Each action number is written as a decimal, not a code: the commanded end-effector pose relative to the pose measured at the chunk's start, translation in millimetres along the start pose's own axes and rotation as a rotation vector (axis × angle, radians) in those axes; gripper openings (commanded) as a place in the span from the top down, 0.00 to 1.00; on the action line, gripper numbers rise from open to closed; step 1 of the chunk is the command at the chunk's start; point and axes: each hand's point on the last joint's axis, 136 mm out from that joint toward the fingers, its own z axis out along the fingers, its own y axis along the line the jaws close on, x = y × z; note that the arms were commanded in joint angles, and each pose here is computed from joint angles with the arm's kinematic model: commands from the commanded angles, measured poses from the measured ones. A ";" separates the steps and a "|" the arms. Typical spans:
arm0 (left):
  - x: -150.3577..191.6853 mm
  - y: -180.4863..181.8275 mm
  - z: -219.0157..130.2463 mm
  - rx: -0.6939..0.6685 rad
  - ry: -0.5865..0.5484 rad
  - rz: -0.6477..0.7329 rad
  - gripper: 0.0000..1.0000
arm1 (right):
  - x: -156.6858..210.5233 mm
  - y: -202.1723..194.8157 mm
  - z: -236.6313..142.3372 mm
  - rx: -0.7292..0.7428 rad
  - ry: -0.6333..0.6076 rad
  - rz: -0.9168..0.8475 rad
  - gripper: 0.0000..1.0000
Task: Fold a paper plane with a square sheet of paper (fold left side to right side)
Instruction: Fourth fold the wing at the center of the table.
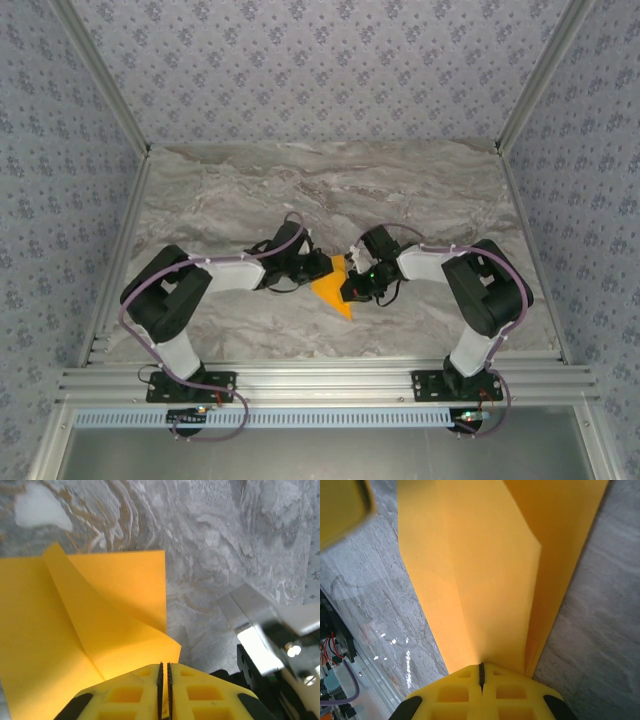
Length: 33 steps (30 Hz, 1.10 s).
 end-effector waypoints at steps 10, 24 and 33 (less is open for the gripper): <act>35.6 6.1 23.6 0.051 0.077 -0.041 0.96 | 34.3 -59.6 8.5 0.245 0.092 0.100 1.00; 12.4 63.4 18.6 -0.141 0.027 -0.059 0.99 | 44.1 -66.3 6.5 0.317 0.139 0.082 1.00; -38.6 57.5 18.2 -0.087 -0.001 -0.010 0.98 | 50.9 -70.1 6.5 0.339 0.162 0.077 1.00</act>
